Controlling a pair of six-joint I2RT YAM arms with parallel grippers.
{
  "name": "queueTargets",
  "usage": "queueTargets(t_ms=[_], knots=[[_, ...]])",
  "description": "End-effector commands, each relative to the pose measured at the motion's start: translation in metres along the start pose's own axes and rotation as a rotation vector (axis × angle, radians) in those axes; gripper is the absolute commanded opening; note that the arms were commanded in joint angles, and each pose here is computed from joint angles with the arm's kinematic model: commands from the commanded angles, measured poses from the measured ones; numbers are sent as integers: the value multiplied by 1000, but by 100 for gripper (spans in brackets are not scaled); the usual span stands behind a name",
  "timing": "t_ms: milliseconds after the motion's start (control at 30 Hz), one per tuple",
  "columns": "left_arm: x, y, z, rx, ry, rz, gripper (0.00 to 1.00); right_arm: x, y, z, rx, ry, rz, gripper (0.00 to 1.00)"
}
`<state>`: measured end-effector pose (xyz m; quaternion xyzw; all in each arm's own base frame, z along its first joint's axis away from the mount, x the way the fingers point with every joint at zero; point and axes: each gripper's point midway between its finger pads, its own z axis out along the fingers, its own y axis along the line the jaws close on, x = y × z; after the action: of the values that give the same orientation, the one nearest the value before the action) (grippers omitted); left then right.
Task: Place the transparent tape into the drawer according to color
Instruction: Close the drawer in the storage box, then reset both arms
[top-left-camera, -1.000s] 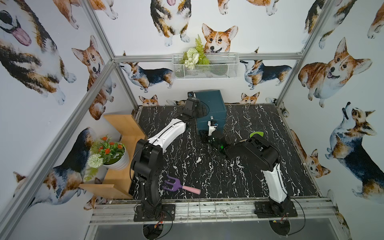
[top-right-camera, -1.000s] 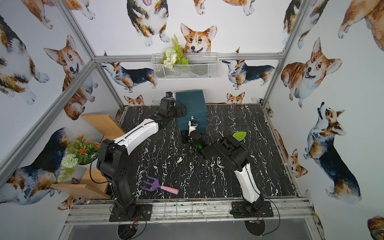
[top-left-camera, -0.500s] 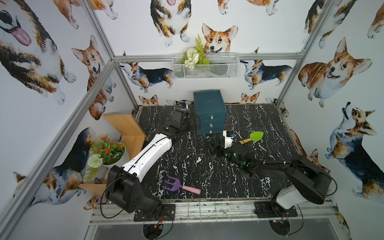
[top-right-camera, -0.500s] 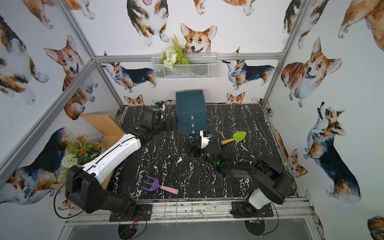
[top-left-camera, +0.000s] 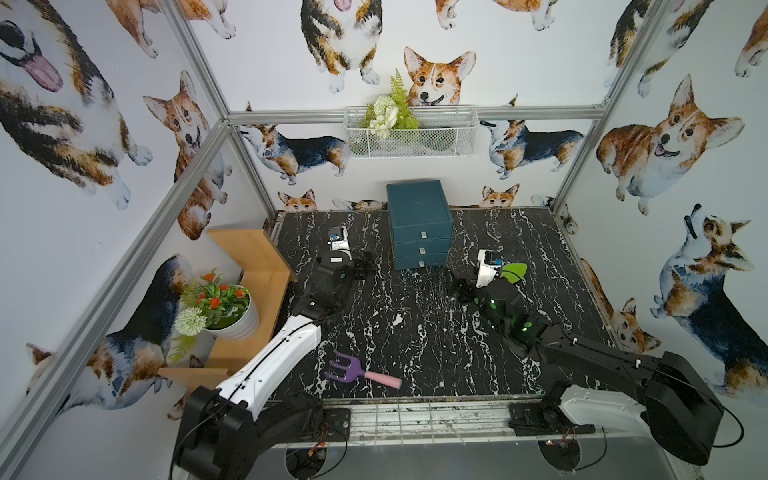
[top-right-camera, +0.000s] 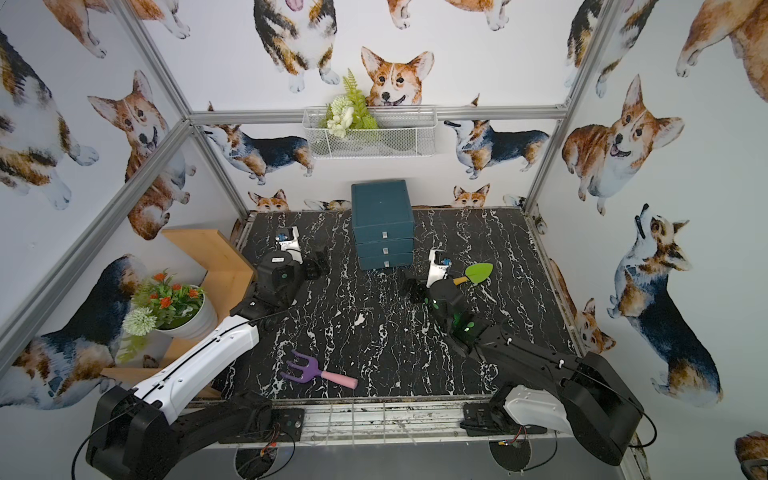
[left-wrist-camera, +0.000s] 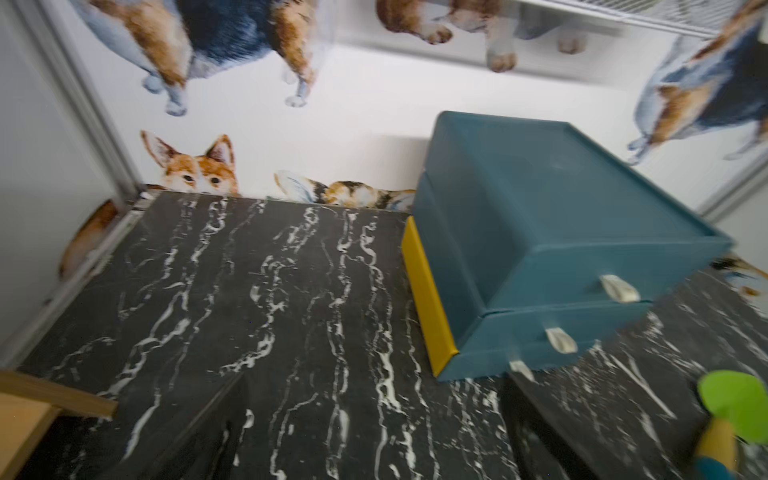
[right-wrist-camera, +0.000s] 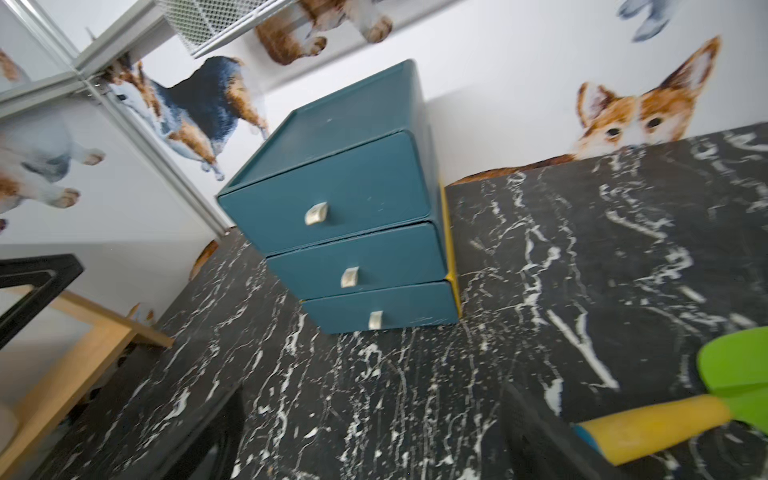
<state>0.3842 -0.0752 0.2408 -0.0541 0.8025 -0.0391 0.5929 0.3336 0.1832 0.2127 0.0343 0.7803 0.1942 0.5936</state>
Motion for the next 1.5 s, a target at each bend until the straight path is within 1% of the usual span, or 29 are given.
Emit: queueTargets(t_ms=[0,33,133,200,267,333,367,400,500,533,600,733,767,800,867,900,933,1067,1133,1200,1267,1367,1400,1467], knots=[[-14,36,8,-104,-64,11,99,-4,-15,-1,65,0,-106,100],[3,48,12,-131,-39,24,99,-8,-18,0,84,-9,-123,100],[21,81,24,-237,-16,58,99,-15,-35,-2,173,-44,-144,100],[44,95,38,-283,60,92,99,-18,-41,-1,190,-52,-136,100],[63,95,50,-263,96,131,99,-19,-45,-1,194,-56,-121,100],[81,101,59,-277,123,159,99,-20,-50,-2,209,-62,-109,100],[89,105,60,-284,127,162,99,-20,-51,-2,206,-64,-109,100],[93,107,60,-284,103,162,99,-19,-53,-2,207,-63,-110,100],[92,110,47,-279,-10,169,99,-16,-57,-1,213,-58,-109,100],[92,110,43,-278,-40,173,99,-24,-57,-6,207,-81,-95,100],[93,108,35,-251,-99,190,99,-23,-60,-7,205,-87,-81,100],[99,105,25,-215,-167,181,99,-27,-64,-8,198,-105,-63,100],[104,107,25,-206,-158,167,99,-28,-64,-8,194,-107,-64,100],[104,108,25,-203,-177,172,100,-30,-66,-9,199,-110,-60,100],[108,109,29,-207,-142,163,100,-31,-67,-9,190,-110,-65,100],[106,110,28,-214,-163,171,100,-32,-69,-10,193,-113,-65,100],[107,110,28,-213,-156,167,100,-32,-71,-10,197,-116,-69,100],[108,110,28,-211,-148,160,100,-37,-84,-14,239,-148,-120,100],[107,111,29,-212,-148,159,100,-44,-92,-18,256,-192,-175,100],[107,111,29,-212,-151,160,100,-51,-111,-26,338,-256,-214,100],[107,111,30,-213,-148,157,100,-51,-136,-32,426,-288,-231,100],[107,111,30,-212,-148,158,99,-40,-169,-34,533,-259,-288,100],[108,111,30,-212,-146,159,99,-29,-182,-31,570,-228,-295,100],[107,111,30,-212,-146,159,100,-17,-199,-26,592,-197,-299,100]])
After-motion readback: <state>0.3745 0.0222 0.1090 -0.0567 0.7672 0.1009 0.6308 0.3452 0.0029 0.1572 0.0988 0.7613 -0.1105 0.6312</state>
